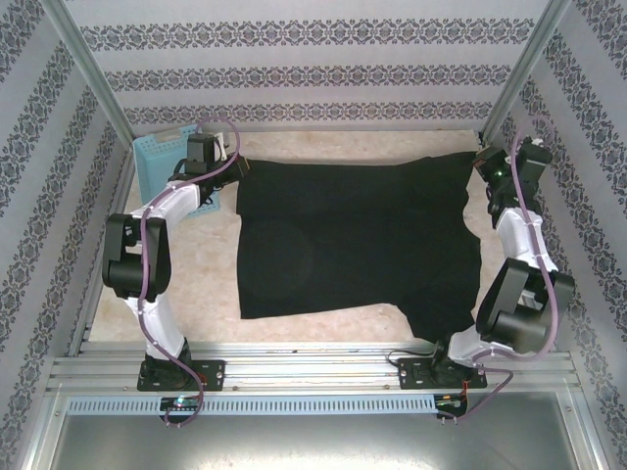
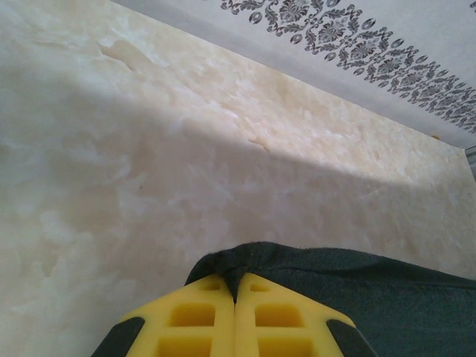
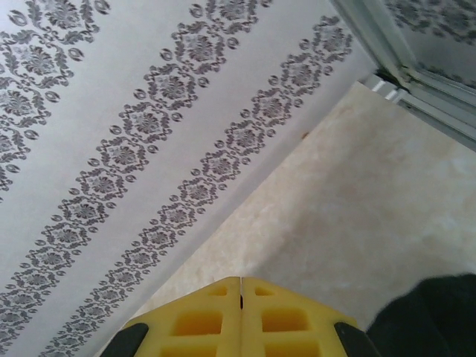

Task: Fold the inside-out t-shirt

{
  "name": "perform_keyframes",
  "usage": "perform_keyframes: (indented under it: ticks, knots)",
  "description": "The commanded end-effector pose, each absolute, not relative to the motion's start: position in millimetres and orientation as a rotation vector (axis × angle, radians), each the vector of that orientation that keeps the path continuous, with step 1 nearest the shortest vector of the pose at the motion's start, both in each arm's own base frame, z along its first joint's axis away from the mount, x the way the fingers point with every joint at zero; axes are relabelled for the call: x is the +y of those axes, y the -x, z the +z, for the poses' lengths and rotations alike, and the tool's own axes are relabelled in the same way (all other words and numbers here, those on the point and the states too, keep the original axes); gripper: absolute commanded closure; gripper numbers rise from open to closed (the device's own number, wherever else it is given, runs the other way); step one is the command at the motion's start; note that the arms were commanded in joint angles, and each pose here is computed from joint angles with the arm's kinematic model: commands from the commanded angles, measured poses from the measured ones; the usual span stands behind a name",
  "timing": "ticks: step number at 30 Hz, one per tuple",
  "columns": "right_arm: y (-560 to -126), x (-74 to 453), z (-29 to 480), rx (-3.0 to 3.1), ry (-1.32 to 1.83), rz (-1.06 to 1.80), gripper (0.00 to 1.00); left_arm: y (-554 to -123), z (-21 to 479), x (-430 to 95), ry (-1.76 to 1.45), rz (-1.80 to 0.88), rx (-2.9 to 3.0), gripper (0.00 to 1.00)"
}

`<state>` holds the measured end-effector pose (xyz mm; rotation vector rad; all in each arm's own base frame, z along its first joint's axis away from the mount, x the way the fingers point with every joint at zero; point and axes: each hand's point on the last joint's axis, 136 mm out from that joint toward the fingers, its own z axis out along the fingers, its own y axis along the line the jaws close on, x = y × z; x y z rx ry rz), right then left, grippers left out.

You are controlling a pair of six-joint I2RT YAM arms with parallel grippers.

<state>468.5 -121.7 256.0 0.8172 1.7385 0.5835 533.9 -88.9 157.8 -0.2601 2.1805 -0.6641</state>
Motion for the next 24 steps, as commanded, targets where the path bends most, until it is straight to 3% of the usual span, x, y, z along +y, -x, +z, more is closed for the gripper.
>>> perform_keyframes:
  ticks: [1, 16, 24]
  knots:
    - [-494, -120, 293, 1.660, -0.672, 0.554, 1.00, -559, 187, -78, 0.245, -0.677, 2.032, 1.00]
    - [-569, -127, 301, 1.666, -0.596, 0.589, 1.00, -609, 192, -68, 0.284, -0.763, 2.009, 1.00]
    - [-559, -108, 288, 1.714, -0.563, 0.623, 1.00, -603, 189, -71, 0.276, -0.781, 2.045, 1.00]
